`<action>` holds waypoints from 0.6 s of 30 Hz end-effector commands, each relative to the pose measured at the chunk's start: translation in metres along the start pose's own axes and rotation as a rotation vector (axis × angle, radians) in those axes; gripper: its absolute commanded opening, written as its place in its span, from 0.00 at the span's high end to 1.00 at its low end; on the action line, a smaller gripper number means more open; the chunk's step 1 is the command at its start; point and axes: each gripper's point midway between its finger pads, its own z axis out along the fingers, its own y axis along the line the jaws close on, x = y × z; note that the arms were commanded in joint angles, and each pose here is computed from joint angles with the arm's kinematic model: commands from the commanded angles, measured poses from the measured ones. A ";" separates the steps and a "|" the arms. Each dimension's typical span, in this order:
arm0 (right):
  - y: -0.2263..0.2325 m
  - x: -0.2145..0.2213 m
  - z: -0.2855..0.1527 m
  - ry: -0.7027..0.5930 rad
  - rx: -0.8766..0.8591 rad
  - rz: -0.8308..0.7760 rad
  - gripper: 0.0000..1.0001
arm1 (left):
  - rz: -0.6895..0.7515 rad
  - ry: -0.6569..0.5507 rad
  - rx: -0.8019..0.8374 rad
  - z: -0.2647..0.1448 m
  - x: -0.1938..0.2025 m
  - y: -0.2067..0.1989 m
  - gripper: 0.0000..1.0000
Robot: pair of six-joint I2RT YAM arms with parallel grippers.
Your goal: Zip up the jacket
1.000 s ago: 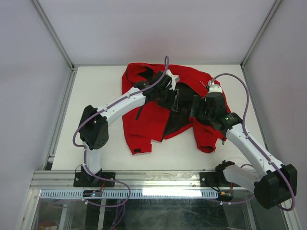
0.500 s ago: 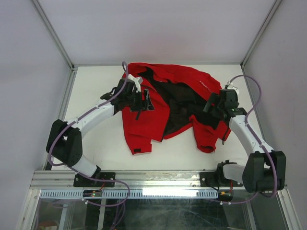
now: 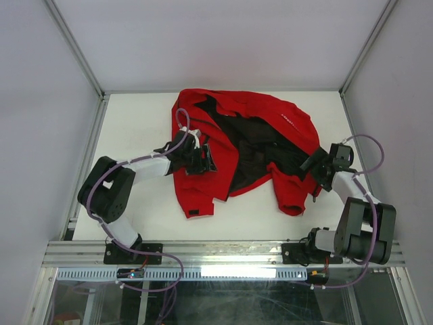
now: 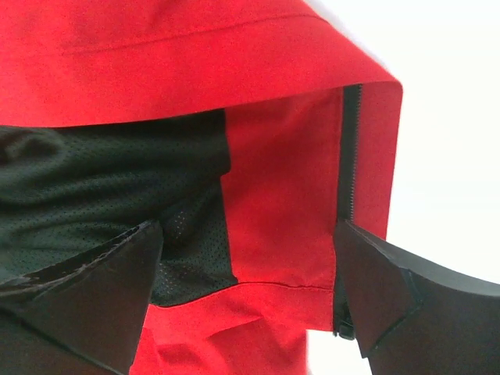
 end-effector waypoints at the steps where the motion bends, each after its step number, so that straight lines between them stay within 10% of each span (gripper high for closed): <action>1: 0.032 -0.004 0.007 0.015 -0.167 -0.011 0.12 | -0.079 -0.118 -0.028 -0.002 -0.016 0.023 0.33; 10: 0.101 0.009 -0.008 0.053 -0.280 -0.216 0.58 | -0.307 -0.334 -0.191 -0.056 -0.025 0.106 0.31; 18: 0.097 -0.027 -0.066 -0.099 -0.108 -0.368 0.96 | -0.264 -0.386 -0.029 -0.087 -0.050 0.059 0.29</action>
